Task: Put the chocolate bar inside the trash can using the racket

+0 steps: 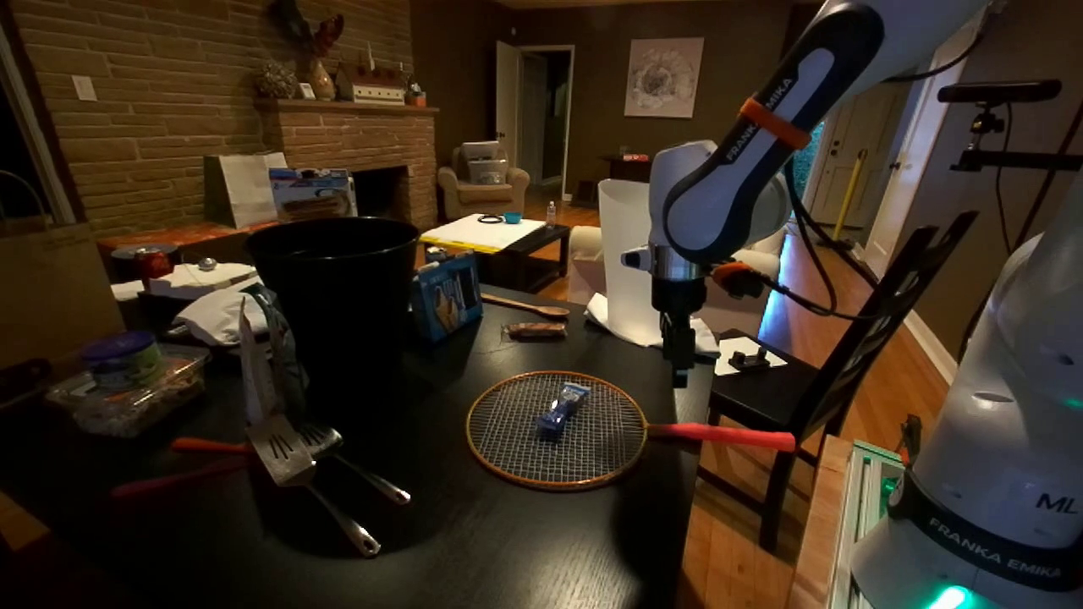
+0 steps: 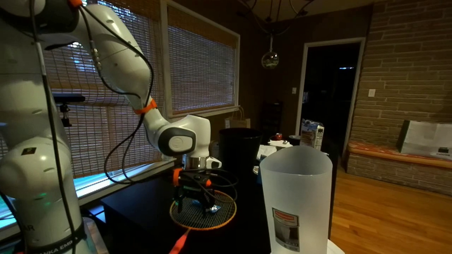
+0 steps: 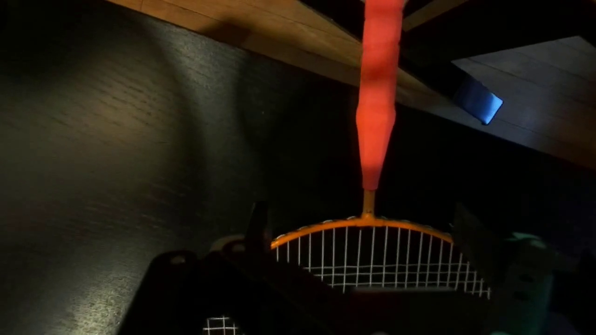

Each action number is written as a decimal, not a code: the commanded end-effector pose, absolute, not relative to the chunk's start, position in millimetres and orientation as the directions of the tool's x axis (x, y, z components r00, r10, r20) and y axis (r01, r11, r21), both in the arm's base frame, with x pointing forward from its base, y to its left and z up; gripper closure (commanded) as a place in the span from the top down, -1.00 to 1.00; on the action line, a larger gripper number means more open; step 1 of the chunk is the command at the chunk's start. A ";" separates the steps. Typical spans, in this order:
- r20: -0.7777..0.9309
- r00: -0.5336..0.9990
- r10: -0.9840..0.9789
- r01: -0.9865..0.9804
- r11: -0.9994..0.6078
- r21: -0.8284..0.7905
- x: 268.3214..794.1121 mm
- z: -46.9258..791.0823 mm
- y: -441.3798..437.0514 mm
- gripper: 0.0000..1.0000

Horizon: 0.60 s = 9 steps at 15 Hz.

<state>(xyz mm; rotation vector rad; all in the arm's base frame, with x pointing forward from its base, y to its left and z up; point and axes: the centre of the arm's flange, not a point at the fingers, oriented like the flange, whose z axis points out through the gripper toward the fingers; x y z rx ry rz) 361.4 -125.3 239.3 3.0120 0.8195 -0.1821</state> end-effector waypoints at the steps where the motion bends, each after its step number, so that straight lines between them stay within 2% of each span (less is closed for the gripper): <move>1: -0.110 0.865 0.489 0.493 -0.870 0.008 323.2 207.2 -122.6 1.00; 9: -0.109 0.877 0.469 0.470 -0.882 -0.011 310.0 169.7 -123.3 1.00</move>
